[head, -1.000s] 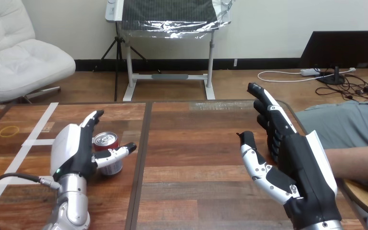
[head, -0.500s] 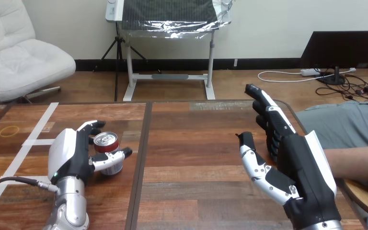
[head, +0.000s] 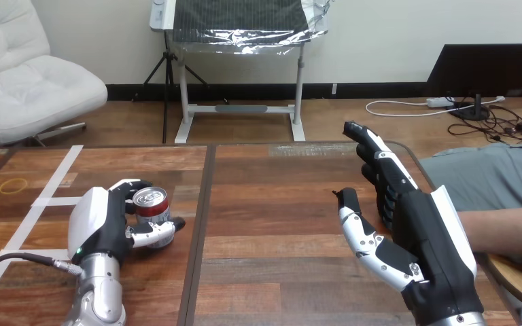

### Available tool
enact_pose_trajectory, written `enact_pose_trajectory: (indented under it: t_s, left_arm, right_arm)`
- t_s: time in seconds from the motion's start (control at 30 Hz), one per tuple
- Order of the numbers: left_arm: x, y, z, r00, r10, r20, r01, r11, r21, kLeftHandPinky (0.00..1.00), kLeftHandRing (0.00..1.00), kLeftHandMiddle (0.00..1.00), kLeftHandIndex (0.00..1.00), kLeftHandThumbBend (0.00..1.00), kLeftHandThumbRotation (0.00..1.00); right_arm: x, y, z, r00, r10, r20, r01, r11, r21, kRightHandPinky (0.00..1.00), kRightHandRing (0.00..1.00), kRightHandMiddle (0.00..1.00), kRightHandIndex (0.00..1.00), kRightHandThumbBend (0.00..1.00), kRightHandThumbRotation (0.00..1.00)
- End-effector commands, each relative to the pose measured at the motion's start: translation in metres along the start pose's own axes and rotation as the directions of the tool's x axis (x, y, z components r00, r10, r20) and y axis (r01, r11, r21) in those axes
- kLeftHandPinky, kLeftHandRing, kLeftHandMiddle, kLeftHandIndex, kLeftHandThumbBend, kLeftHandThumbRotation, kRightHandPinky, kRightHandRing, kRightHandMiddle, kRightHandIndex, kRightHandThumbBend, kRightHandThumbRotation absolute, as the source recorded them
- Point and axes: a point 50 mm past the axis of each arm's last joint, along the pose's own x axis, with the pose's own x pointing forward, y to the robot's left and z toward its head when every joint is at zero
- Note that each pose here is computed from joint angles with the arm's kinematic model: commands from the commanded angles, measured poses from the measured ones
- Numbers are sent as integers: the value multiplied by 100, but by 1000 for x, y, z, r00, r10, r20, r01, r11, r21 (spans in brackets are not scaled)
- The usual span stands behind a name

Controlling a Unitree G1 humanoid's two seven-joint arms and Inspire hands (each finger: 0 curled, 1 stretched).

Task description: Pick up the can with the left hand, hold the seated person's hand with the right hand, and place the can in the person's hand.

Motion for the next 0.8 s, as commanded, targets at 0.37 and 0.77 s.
enact_pose_trajectory:
  t_s: [0.37, 0.77]
  left_arm:
    - [17, 8, 28, 997, 19, 75, -19, 1000, -3, 66, 73, 75, 75, 76, 14]
    - [16, 8, 25, 997, 20, 72, -20, 1000, 0, 68, 75, 77, 76, 75, 14]
  right_arm:
    - [8, -5, 21, 995, -4, 100, 6, 1000, -18, 100, 100, 100, 91, 11, 0]
    - [8, -4, 21, 995, -1, 97, 4, 1000, -31, 100, 100, 100, 90, 11, 0]
